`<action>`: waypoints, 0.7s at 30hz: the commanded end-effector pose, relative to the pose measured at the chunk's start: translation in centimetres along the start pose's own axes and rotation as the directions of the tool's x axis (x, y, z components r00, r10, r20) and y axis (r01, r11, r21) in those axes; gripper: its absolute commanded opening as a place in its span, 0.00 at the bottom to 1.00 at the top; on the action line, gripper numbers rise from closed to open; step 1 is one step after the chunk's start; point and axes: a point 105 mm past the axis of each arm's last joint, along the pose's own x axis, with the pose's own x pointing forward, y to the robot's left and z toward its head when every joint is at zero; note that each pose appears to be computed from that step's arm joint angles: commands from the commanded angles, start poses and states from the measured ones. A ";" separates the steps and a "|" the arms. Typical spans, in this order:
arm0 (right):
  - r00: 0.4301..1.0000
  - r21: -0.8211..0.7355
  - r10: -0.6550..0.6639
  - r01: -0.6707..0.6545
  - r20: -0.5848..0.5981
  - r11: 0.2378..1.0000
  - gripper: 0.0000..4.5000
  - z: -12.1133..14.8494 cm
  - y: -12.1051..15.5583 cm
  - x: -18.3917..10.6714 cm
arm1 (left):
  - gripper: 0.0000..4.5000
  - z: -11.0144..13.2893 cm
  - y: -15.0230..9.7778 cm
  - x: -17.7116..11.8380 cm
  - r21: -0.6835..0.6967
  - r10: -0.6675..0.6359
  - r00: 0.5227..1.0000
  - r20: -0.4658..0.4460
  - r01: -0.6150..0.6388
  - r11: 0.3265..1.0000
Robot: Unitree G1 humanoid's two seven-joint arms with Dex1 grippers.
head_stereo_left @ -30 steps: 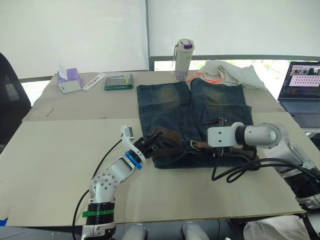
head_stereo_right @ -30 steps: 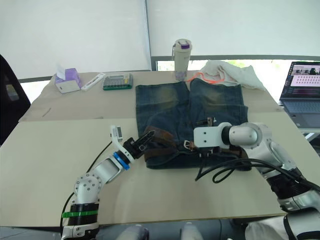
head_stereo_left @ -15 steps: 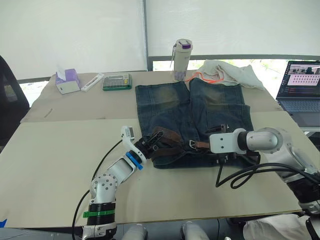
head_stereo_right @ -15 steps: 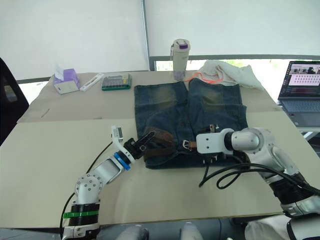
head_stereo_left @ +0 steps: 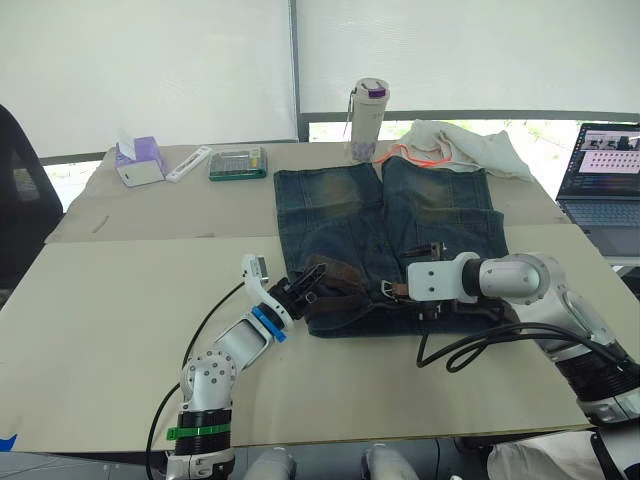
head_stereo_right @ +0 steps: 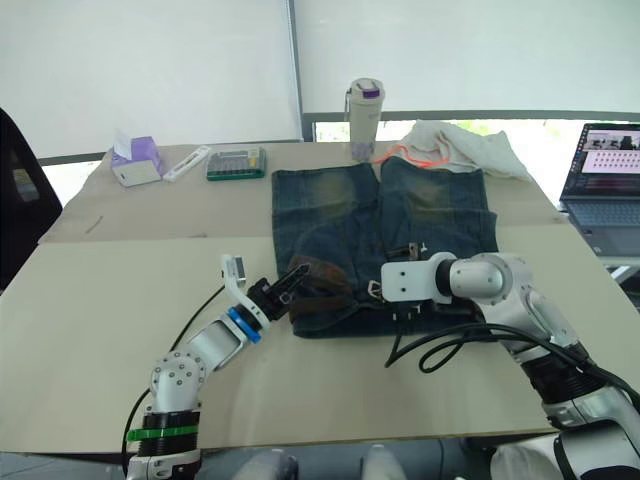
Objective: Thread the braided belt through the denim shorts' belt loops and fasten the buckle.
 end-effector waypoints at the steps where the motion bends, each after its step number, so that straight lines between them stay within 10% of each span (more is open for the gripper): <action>1: 0.998 -0.041 -0.056 0.056 -0.003 0.998 0.99 0.2 -1.3 -0.4 | 0.00 0.8 -1.2 -0.1 0.032 -0.036 0.999 0.032 0.035 0.999; 21: 0.984 -0.059 -0.175 0.176 0.020 0.983 0.99 1.2 -2.2 1.7 | 0.00 0.9 -1.1 -0.3 0.031 -0.027 0.999 0.038 0.025 0.999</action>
